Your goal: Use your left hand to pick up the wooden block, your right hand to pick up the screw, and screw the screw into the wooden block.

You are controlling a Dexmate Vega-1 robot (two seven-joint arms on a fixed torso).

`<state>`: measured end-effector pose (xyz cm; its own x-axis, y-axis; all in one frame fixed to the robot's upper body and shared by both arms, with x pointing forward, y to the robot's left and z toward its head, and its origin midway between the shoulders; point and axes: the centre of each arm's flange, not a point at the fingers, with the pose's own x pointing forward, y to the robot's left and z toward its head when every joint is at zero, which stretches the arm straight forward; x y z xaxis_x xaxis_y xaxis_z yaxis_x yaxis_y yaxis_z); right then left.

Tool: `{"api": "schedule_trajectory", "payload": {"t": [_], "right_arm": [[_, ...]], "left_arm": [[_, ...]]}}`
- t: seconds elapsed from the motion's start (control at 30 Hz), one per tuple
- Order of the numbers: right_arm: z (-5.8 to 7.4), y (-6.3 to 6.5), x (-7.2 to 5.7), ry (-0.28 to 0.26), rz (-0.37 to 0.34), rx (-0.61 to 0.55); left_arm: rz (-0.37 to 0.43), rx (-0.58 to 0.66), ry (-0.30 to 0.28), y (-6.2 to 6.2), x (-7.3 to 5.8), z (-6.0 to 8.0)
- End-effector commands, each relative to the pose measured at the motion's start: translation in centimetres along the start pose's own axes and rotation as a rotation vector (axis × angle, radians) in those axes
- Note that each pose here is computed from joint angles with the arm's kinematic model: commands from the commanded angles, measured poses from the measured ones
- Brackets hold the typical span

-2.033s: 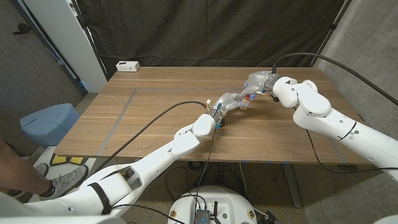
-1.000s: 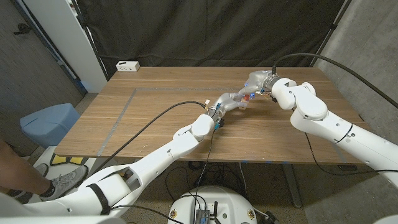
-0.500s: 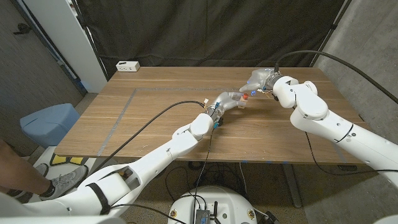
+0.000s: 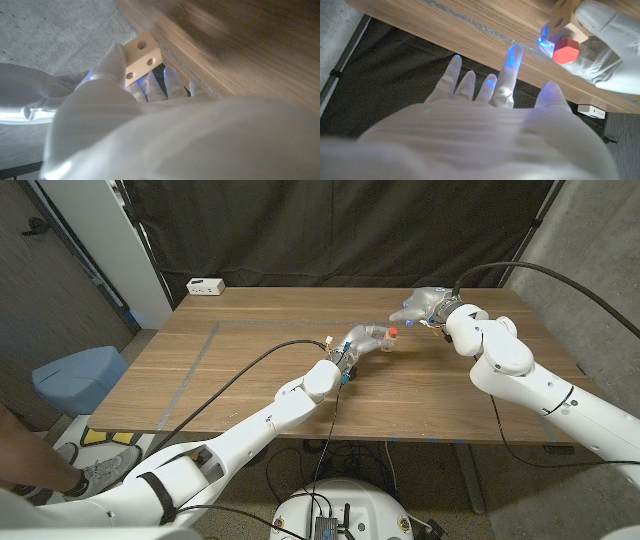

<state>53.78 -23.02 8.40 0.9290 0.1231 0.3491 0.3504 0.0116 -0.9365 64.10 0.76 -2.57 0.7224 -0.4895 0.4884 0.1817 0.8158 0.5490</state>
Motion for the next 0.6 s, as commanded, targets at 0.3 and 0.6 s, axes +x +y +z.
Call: {"api": "schedule_trajectory", "payload": {"t": [0.3, 0.6], "right_arm": [[-1.4, 1.1, -0.8, 0.022, -0.090, 0.196], [-1.8, 1.9, -0.9, 0.016, -0.105, 0.256]], "left_arm": [[0.002, -0.046, -0.005, 0.6, -0.2, 0.3], [0.008, -0.048, -0.004, 0.8, -0.4, 0.4]]}}
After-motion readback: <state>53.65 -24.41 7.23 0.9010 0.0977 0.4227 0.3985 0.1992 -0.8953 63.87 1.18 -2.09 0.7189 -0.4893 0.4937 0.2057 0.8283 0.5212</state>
